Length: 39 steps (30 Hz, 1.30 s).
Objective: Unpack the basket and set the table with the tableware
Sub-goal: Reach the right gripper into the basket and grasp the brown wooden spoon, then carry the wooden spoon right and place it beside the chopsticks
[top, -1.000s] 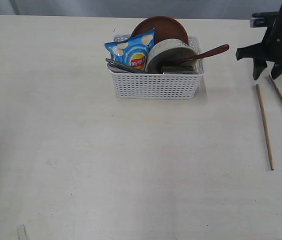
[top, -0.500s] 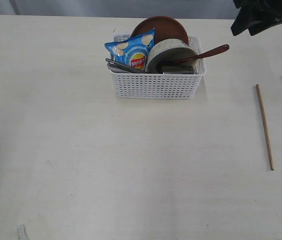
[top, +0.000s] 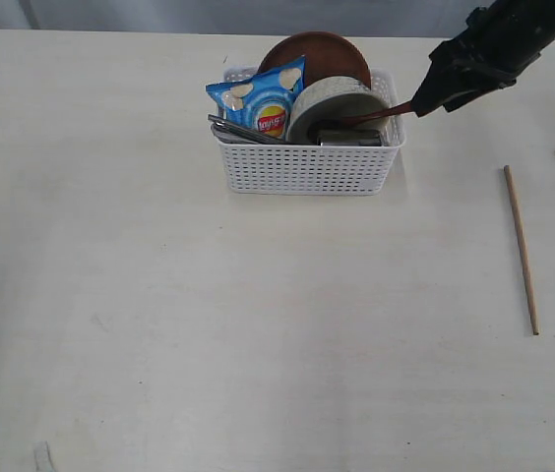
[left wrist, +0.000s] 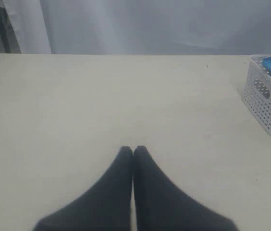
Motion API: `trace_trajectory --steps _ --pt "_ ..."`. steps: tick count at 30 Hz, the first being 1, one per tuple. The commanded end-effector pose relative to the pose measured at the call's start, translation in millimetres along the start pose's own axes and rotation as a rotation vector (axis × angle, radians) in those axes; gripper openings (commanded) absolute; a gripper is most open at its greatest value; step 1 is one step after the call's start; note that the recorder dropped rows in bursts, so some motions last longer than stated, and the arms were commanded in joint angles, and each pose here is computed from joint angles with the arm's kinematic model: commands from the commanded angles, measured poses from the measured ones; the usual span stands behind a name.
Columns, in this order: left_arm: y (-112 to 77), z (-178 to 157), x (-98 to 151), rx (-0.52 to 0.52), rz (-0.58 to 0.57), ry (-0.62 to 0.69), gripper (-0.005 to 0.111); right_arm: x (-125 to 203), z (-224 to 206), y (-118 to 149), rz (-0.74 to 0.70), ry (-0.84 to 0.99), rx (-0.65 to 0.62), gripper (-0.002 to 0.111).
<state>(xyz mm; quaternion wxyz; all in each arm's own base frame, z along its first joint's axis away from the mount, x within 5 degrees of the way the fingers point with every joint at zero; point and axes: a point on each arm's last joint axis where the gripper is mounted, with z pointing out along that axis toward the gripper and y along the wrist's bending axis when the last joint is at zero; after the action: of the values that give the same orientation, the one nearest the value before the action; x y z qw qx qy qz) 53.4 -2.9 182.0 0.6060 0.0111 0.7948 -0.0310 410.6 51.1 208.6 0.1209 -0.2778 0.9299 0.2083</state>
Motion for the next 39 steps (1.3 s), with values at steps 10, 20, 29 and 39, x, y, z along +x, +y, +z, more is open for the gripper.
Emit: trace_trajectory --steps 10,20,29,39 --pt "0.3 -0.1 -0.4 -0.005 0.01 -0.012 0.0 -4.2 1.3 4.3 -0.008 -0.038 -0.039 0.019" --pt "0.3 -0.1 -0.4 -0.005 0.01 -0.012 0.0 -3.4 -0.2 8.2 -0.005 -0.03 -0.073 -0.001" --pt "0.3 -0.1 -0.4 -0.005 0.01 -0.012 0.0 -5.8 -38.2 32.8 -0.053 -0.082 -0.087 -0.001" --pt "0.3 -0.1 -0.4 -0.005 0.01 -0.012 0.0 -1.2 -104.0 70.2 -0.075 -0.188 0.014 -0.001"
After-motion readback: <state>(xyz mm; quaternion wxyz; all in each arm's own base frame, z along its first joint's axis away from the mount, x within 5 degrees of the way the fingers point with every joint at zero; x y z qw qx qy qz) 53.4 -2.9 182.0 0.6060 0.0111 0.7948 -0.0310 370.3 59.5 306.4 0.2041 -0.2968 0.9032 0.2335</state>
